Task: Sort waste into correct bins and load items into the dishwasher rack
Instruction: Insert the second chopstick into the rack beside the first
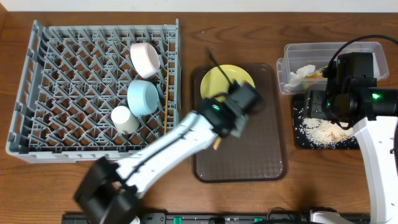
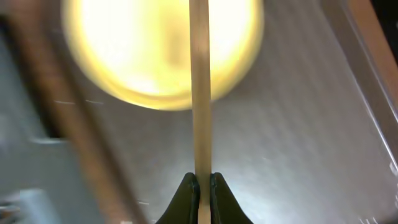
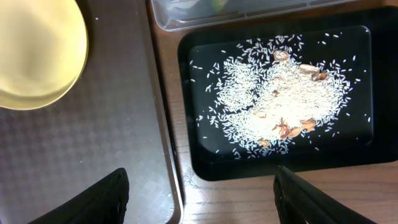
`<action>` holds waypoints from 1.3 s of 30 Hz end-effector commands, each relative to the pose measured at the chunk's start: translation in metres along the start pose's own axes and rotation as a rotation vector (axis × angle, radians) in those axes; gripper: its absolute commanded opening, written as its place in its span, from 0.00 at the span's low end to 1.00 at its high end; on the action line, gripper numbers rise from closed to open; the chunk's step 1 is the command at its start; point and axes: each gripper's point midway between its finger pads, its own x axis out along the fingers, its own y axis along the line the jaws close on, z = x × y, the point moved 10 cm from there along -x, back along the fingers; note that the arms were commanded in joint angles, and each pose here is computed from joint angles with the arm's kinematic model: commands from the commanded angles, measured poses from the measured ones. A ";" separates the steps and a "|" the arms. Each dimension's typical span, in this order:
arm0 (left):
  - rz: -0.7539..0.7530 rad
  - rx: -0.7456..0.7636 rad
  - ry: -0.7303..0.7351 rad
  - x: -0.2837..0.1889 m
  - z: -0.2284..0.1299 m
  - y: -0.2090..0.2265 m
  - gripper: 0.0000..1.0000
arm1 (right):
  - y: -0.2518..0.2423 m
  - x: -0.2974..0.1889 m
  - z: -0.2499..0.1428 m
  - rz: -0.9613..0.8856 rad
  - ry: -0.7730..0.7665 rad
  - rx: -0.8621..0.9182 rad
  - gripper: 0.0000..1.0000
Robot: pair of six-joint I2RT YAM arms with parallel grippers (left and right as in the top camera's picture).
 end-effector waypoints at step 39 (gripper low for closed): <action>0.221 -0.350 0.134 0.054 0.015 0.173 0.30 | -0.002 -0.005 0.002 -0.003 -0.014 -0.003 0.73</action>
